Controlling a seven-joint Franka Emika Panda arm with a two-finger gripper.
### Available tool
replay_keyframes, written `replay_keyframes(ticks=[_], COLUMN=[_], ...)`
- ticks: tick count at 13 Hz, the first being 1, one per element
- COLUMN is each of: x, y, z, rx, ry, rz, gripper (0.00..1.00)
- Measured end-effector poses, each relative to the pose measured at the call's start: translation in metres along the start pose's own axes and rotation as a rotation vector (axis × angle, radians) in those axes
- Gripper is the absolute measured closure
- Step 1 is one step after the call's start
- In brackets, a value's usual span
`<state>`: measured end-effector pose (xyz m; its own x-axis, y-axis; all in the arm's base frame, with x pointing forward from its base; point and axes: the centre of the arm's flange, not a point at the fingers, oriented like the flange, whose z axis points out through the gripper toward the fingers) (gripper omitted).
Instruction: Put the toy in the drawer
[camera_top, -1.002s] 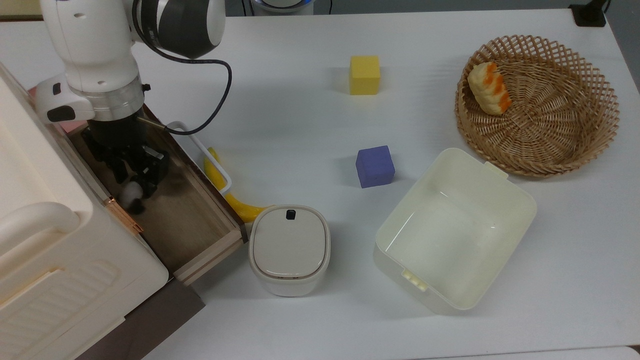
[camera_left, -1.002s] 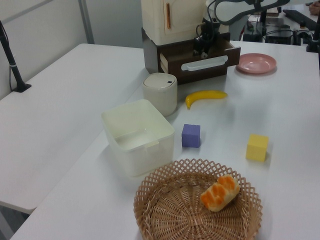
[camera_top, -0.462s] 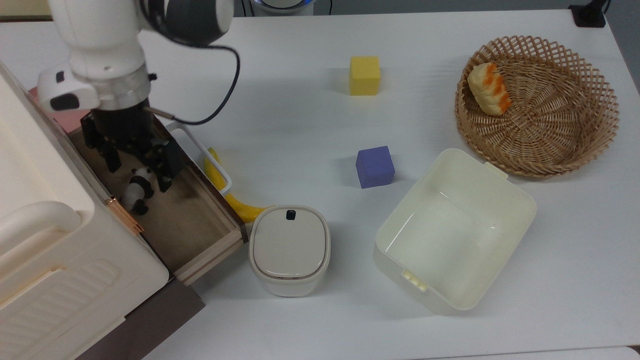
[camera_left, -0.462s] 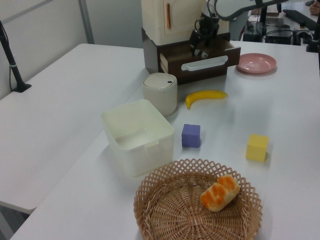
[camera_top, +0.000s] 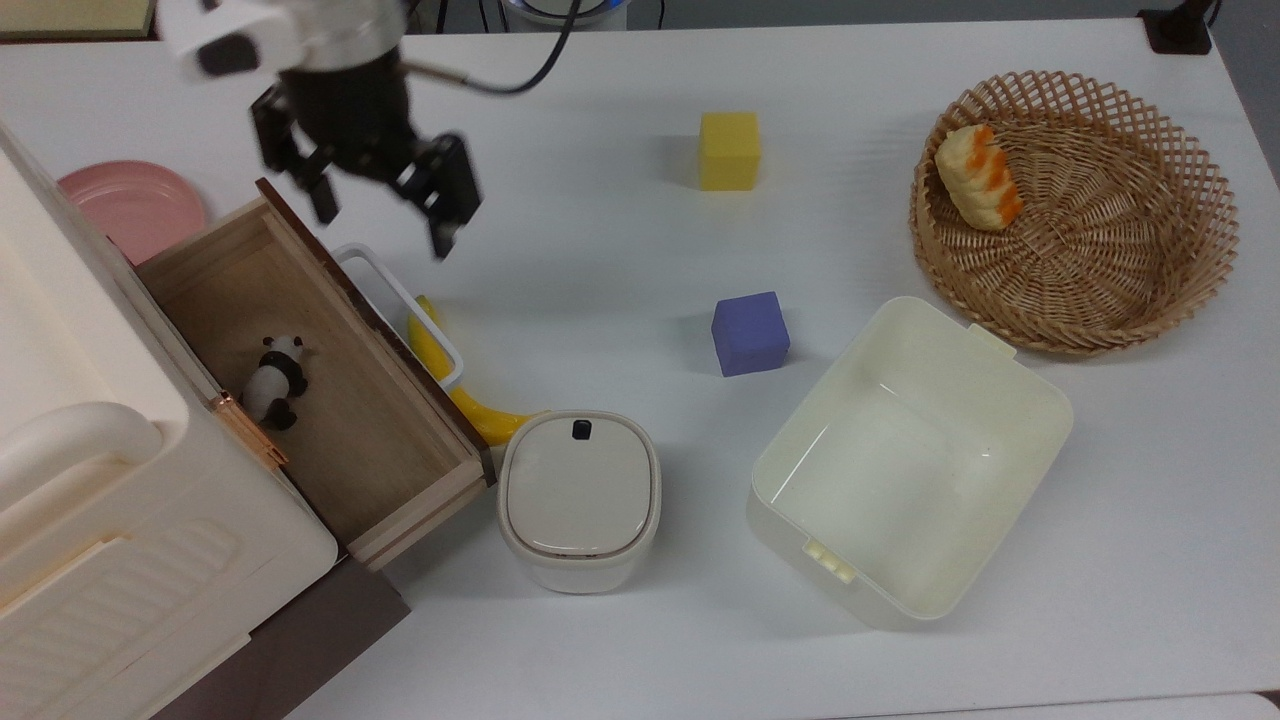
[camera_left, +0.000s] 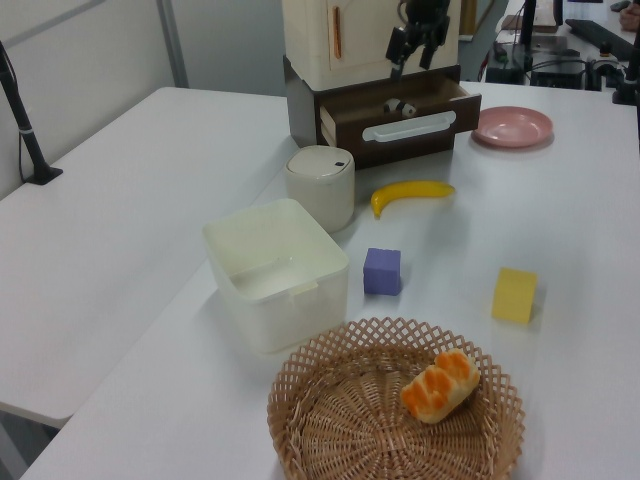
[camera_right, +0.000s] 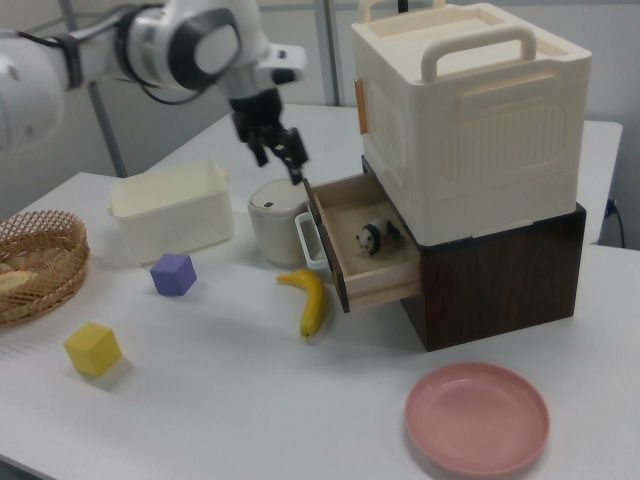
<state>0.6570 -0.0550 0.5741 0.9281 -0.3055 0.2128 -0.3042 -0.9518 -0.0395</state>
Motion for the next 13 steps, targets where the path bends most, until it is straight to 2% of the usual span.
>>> replay_keyframes(ticks=[4,6,9,13], x=[-0.067,-0.089,-0.101,-0.102], y=[-0.042,-0.055,-0.062,-0.057], z=[-0.028,-0.028,-0.021,-0.017], rx=[-0.029,-0.036,-0.041,-0.044], ry=[-0.191,-0.242,-0.266,-0.274], rz=[-0.126,-0.182,-0.217,-0.28], gripper=[0.0,0.0,0.0,0.0])
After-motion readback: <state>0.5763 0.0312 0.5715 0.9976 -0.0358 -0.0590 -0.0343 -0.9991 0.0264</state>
